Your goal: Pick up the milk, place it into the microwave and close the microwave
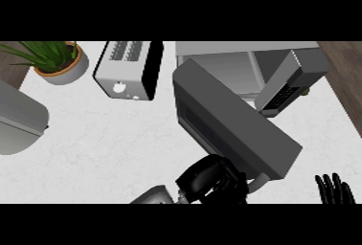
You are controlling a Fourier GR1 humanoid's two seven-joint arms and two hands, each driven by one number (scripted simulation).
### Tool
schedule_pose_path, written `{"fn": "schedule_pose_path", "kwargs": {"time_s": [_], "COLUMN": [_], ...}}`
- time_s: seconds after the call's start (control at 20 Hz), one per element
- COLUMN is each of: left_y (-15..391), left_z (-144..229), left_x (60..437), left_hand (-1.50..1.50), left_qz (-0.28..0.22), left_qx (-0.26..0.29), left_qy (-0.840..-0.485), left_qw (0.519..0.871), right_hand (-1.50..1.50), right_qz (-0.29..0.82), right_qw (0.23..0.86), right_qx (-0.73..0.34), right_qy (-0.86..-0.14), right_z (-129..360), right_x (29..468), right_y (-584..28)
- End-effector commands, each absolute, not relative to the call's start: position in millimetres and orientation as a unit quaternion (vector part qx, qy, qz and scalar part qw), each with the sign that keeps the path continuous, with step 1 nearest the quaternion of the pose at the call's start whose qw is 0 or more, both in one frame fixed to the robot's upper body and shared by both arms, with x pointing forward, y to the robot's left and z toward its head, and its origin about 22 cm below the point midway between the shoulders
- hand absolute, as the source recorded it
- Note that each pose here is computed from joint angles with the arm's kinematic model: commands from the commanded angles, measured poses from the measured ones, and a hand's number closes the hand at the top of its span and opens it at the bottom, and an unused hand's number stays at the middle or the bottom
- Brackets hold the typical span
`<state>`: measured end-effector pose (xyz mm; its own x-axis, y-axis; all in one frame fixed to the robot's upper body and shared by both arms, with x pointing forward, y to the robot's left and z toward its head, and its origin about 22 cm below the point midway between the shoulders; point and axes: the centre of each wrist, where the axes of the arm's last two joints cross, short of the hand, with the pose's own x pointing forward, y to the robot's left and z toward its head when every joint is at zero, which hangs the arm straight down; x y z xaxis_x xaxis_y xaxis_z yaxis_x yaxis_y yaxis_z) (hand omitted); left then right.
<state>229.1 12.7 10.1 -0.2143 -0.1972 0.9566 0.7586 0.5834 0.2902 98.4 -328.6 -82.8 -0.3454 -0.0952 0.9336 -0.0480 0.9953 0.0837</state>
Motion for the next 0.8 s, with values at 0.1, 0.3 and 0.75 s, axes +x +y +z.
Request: {"fn": "schedule_pose_path", "kwargs": {"time_s": [0.1,0.3,0.75], "left_y": [0,-3,1], "left_z": [-7,7,26], "left_x": [232,246,287], "left_hand": [1.5,-1.5,1.5], "left_qz": [-0.384,-0.32,-0.215], "left_qx": [-0.181,-0.18,-0.128], "left_qy": [-0.656,-0.691,-0.74], "left_qw": [0.624,0.623,0.625], "right_hand": [-1.5,-1.5,-1.5], "right_qz": [-0.008,0.004,0.03], "right_qw": [0.528,0.524,0.518], "right_qx": [0.119,0.119,0.163], "right_qy": [-0.841,-0.843,-0.839], "right_z": [-56,-40,-15], "right_x": [107,115,116], "right_y": [-320,-324,-317]}}
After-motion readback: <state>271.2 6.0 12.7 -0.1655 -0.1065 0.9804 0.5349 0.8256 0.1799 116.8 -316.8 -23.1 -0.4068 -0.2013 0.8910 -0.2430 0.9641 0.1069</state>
